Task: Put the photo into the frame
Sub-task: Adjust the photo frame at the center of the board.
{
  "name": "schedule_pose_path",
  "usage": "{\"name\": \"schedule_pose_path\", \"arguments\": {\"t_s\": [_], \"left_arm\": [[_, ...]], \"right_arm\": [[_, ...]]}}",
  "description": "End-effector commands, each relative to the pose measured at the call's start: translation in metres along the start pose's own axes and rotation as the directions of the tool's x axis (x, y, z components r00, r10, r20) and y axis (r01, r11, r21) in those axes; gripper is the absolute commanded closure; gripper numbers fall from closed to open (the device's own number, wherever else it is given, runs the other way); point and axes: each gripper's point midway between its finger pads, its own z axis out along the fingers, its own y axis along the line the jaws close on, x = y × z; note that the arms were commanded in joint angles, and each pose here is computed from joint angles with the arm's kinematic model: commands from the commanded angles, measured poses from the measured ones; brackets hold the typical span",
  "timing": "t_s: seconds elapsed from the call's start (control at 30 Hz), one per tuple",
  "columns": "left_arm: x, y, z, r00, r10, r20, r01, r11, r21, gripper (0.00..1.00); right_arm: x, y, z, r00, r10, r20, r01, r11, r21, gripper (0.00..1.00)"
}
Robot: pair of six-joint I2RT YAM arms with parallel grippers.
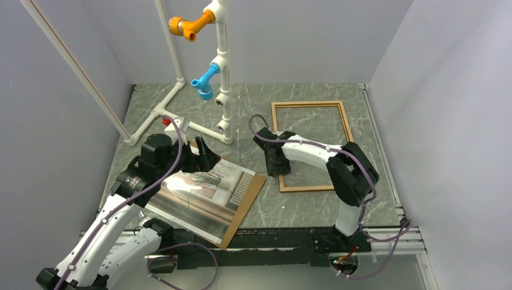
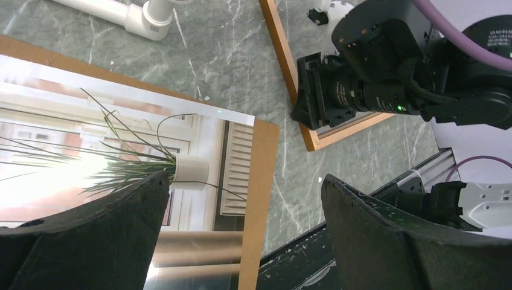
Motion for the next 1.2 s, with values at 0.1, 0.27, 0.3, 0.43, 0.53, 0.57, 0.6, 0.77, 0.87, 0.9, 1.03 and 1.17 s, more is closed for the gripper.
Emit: {"name": "schedule_pose_path", "arguments": {"t_s": [0.1, 0.27, 0.3, 0.43, 0.53, 0.57, 0.6, 0.77, 0.87, 0.9, 1.03, 1.17], "left_arm": [[-0.005, -0.001, 0.001, 0.999, 0.010, 0.030, -0.010, 1.000, 0.006, 0.01], [-0.004, 0.000, 0.002, 1.000, 0.012, 0.024, -0.012, 1.000, 0.002, 0.01], [-0.004, 0.000, 0.002, 1.000, 0.011, 0.022, -0.011, 1.000, 0.000, 0.01], [-0.003, 0.001, 0.003, 1.000, 0.009, 0.020, -0.009, 1.000, -0.001, 0.01], [-0.004, 0.000, 0.002, 1.000, 0.009, 0.026, -0.009, 1.000, 0.000, 0.01], [-0.005, 0.000, 0.002, 1.000, 0.008, 0.027, -0.008, 1.000, 0.000, 0.01], [-0.004, 0.000, 0.002, 1.000, 0.008, 0.026, -0.008, 1.000, -0.001, 0.01], [-0.001, 0.001, 0.003, 1.000, 0.008, 0.011, -0.008, 1.000, -0.003, 0.01], [0.004, 0.003, 0.005, 1.000, 0.004, -0.010, -0.004, 1.000, -0.008, 0.01], [0.007, 0.004, 0.007, 1.000, 0.004, -0.023, -0.004, 1.000, -0.009, 0.01], [0.017, 0.009, 0.011, 0.998, -0.005, -0.070, 0.003, 1.000, -0.027, 0.01], [0.034, 0.020, 0.019, 0.990, -0.029, -0.137, 0.020, 0.998, -0.062, 0.01]], "right_arm": [[-0.030, -0.003, 0.016, 1.000, 0.008, 0.017, -0.009, 0.999, 0.036, 0.81], [-0.036, -0.010, 0.018, 1.000, 0.015, 0.017, -0.015, 1.000, 0.016, 0.84], [-0.037, -0.011, 0.017, 1.000, 0.010, 0.020, -0.011, 1.000, 0.013, 0.86], [-0.036, -0.014, 0.013, 1.000, 0.006, 0.026, -0.006, 1.000, 0.009, 0.89], [-0.034, -0.013, 0.012, 0.999, 0.016, 0.028, -0.016, 1.000, -0.004, 0.88], [-0.034, -0.012, 0.011, 0.999, 0.019, 0.029, -0.019, 1.000, -0.010, 0.88], [-0.034, -0.012, 0.011, 0.999, 0.023, 0.030, -0.023, 1.000, -0.010, 0.87], [-0.039, -0.010, -0.001, 0.998, 0.039, 0.057, -0.037, 0.999, -0.038, 0.53], [-0.044, -0.009, -0.015, 0.995, 0.052, 0.089, -0.046, 0.997, -0.068, 0.35], [-0.045, -0.008, -0.019, 0.994, 0.058, 0.097, -0.050, 0.995, -0.082, 0.32], [-0.047, -0.001, -0.038, 0.987, 0.089, 0.132, -0.066, 0.984, -0.165, 0.21], [-0.042, 0.007, -0.056, 0.982, 0.118, 0.149, -0.075, 0.961, -0.265, 0.14]]}}
